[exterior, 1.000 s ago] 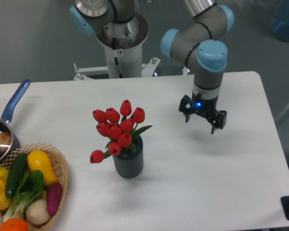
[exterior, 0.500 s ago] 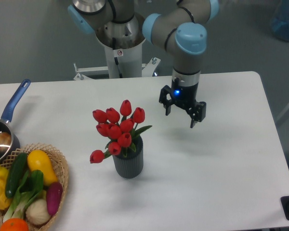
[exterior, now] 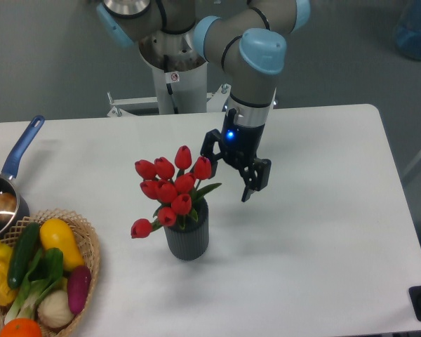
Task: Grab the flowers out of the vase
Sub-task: 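Move the open gripper toward the red tulip bunch above the vase, then lower the gripper around the tulip stems and close on them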
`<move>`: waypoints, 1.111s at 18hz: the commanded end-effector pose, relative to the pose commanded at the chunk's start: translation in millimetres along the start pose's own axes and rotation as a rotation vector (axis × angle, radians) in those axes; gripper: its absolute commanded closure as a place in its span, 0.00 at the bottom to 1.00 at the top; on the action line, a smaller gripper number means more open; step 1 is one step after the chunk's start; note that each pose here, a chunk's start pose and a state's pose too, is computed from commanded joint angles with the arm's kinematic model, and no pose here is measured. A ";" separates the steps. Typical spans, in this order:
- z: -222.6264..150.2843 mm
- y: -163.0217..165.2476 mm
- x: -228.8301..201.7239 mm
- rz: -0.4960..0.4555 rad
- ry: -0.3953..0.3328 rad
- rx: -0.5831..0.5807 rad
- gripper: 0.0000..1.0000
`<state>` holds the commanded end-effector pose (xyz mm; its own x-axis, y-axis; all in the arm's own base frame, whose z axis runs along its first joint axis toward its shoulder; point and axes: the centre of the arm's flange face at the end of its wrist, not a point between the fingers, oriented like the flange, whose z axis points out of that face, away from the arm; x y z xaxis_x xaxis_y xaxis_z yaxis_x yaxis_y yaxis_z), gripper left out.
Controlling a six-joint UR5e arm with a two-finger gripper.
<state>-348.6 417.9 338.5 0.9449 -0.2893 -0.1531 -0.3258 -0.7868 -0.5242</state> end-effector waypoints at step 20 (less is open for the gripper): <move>27.3 4.7 -12.1 -0.140 0.171 0.419 0.00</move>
<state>-360.8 432.6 315.0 0.9487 -0.3094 0.0654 -0.1213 -0.5469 -0.8283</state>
